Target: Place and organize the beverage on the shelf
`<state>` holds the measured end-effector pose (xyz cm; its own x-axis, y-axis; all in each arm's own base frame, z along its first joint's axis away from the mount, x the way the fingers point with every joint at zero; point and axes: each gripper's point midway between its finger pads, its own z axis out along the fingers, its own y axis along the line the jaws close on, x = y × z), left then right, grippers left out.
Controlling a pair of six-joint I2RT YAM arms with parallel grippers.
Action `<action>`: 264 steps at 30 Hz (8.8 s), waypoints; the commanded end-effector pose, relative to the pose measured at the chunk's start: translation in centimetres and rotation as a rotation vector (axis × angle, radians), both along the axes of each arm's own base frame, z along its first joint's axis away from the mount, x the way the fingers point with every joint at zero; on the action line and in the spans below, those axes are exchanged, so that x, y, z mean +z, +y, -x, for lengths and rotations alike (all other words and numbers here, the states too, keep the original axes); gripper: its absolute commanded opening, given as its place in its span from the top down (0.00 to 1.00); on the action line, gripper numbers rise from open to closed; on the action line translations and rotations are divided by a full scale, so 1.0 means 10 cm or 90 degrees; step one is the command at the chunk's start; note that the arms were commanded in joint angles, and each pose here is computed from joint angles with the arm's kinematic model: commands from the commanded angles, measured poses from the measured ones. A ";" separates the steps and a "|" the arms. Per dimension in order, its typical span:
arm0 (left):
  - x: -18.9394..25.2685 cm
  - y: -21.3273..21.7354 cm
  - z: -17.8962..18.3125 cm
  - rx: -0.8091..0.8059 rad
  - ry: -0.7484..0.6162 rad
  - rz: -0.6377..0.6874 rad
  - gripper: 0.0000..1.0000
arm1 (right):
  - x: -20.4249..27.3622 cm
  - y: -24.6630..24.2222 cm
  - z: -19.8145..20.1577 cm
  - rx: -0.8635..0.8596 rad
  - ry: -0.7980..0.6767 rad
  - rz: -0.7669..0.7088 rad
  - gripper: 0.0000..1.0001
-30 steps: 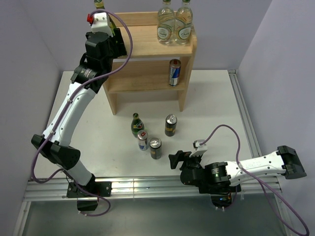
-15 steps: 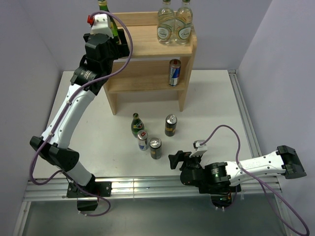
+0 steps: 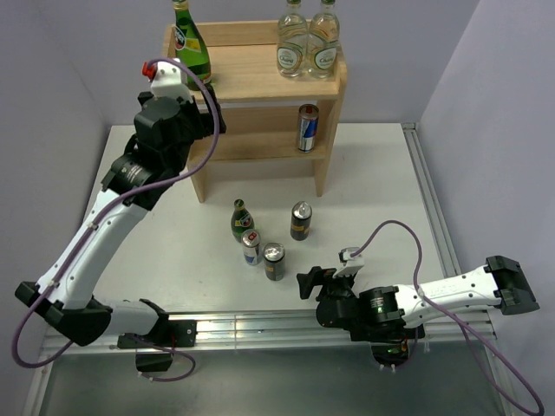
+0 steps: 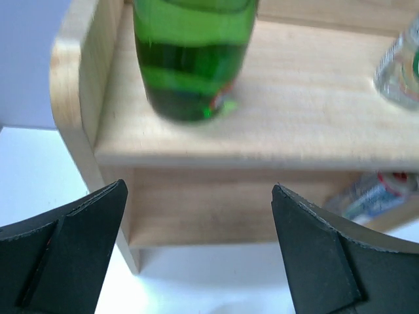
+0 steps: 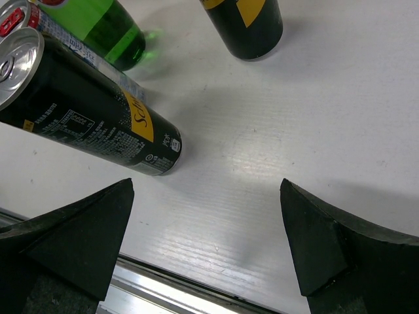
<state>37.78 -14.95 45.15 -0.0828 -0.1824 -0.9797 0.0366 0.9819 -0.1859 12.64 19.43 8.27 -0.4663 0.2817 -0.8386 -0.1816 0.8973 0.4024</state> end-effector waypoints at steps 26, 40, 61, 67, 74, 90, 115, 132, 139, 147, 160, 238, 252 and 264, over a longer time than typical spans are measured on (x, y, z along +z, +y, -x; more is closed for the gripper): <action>-2.47 -0.61 1.24 -0.082 0.193 0.084 0.02 | -0.07 0.06 0.01 -0.009 0.004 -0.017 0.00; -2.95 -0.85 1.89 -0.112 0.237 0.041 0.01 | -0.16 0.07 0.04 -0.006 0.011 -0.003 0.00; -3.28 -0.87 1.85 -0.085 0.237 0.039 0.01 | -0.18 0.09 0.06 0.001 0.014 0.000 0.00; -3.09 -0.86 1.89 -0.112 0.220 0.047 0.01 | -0.19 0.09 0.06 -0.001 0.012 0.003 0.00; -3.06 -0.98 1.94 -0.141 0.214 0.031 0.01 | -0.19 0.09 0.06 -0.001 0.012 0.002 0.00; -2.93 -1.08 1.96 -0.153 0.190 0.040 0.01 | -0.27 0.07 0.06 -0.003 0.016 0.001 0.00; -3.06 -0.92 2.16 -0.135 0.204 0.040 0.01 | -0.34 0.07 0.06 -0.003 0.016 0.009 0.00; -3.64 -1.21 1.90 -0.144 0.165 -0.011 0.01 | -0.34 0.08 0.07 -0.003 0.021 0.008 0.00; -3.71 -1.08 1.64 -0.113 0.146 -0.010 0.03 | -0.33 0.07 0.06 -0.005 0.019 0.008 0.00; -3.82 -1.03 1.43 -0.105 0.146 -0.006 0.18 | -0.33 0.07 0.06 -0.007 0.017 0.008 0.00; -3.75 -1.08 1.37 -0.086 0.144 -0.003 0.93 | -0.34 0.06 0.06 -0.009 0.021 0.003 0.00; -1.42 -2.15 -1.15 -0.131 -0.018 -0.027 1.00 | -0.44 0.02 0.05 -0.015 0.014 -0.009 0.00; -1.65 -2.15 -1.16 -0.119 0.007 -0.042 0.31 | -0.46 0.02 0.05 -0.014 0.016 -0.007 0.00; -1.70 -2.15 -1.12 -0.123 0.019 -0.043 0.21 | -0.47 0.03 0.06 -0.012 0.015 -0.002 0.00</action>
